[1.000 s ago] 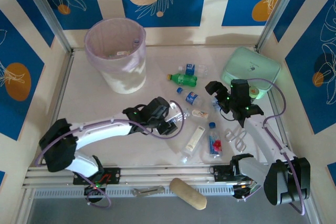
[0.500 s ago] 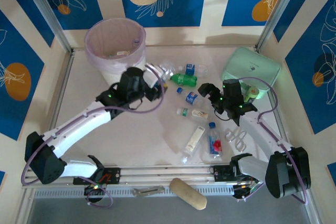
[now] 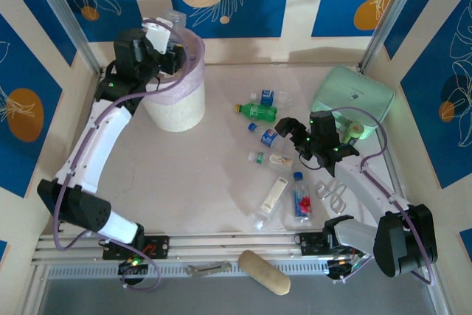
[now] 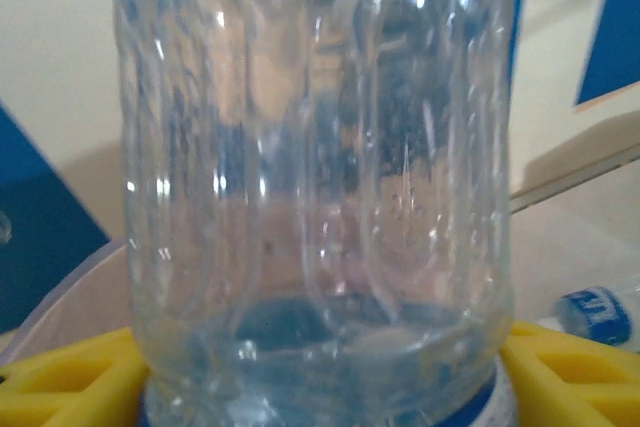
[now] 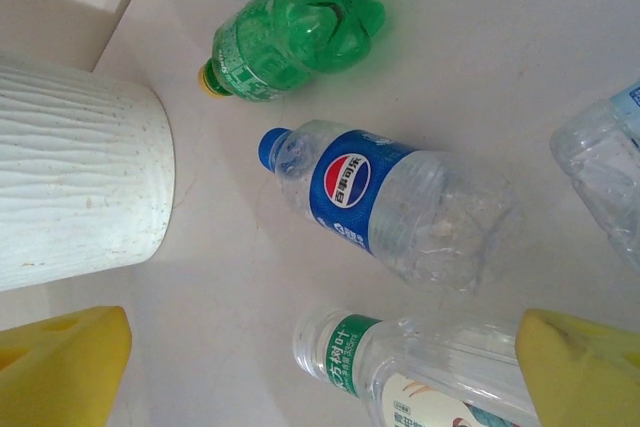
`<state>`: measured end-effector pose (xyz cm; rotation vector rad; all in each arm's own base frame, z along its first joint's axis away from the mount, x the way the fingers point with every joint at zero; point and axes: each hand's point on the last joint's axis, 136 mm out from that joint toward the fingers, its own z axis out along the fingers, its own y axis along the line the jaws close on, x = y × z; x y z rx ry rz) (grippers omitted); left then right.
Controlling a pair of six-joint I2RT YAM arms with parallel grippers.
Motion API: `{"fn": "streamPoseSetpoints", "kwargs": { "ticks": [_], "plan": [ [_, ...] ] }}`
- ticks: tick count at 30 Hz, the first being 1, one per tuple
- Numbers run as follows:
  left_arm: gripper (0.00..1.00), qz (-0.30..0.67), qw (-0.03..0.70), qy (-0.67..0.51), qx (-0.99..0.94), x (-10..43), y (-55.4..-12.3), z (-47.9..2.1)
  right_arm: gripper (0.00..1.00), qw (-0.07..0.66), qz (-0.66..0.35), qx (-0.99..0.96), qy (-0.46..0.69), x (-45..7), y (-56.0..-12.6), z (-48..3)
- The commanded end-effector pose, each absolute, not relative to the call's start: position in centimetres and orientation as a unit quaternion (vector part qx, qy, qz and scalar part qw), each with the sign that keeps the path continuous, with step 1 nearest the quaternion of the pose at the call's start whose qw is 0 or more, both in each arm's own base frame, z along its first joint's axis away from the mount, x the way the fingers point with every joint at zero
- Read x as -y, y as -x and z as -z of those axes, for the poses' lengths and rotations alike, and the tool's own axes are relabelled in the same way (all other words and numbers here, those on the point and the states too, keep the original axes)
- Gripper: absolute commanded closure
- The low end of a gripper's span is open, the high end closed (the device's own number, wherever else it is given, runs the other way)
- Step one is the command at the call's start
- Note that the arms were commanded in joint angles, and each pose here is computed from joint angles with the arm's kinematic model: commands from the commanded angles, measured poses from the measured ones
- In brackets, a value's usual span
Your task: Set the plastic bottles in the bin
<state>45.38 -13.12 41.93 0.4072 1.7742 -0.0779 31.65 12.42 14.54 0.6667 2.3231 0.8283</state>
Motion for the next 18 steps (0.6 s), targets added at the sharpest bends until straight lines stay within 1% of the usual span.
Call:
{"fn": "streamPoseSetpoints", "kwargs": {
  "ticks": [1,7,13,18],
  "plan": [
    [0.31,0.047,0.578,-0.156,-0.8,11.1,-46.5,-40.5,0.01,0.307,-0.311,-0.867,-0.238,-12.5,-32.1,-16.1],
    [0.31,0.076,0.543,-0.111,-0.829,8.6,-48.8,-38.2,0.01,0.313,-0.311,-0.866,-0.234,-12.5,-32.1,-16.7],
    [0.35,0.083,0.527,-0.104,-0.839,8.4,-49.6,-36.7,0.01,0.319,-0.303,-0.867,-0.233,-12.2,-31.8,-17.0],
    [0.34,0.085,0.531,-0.103,-0.837,8.5,-49.7,-36.8,0.01,0.323,-0.301,-0.866,-0.233,-12.0,-31.8,-17.2]
  ]
}}
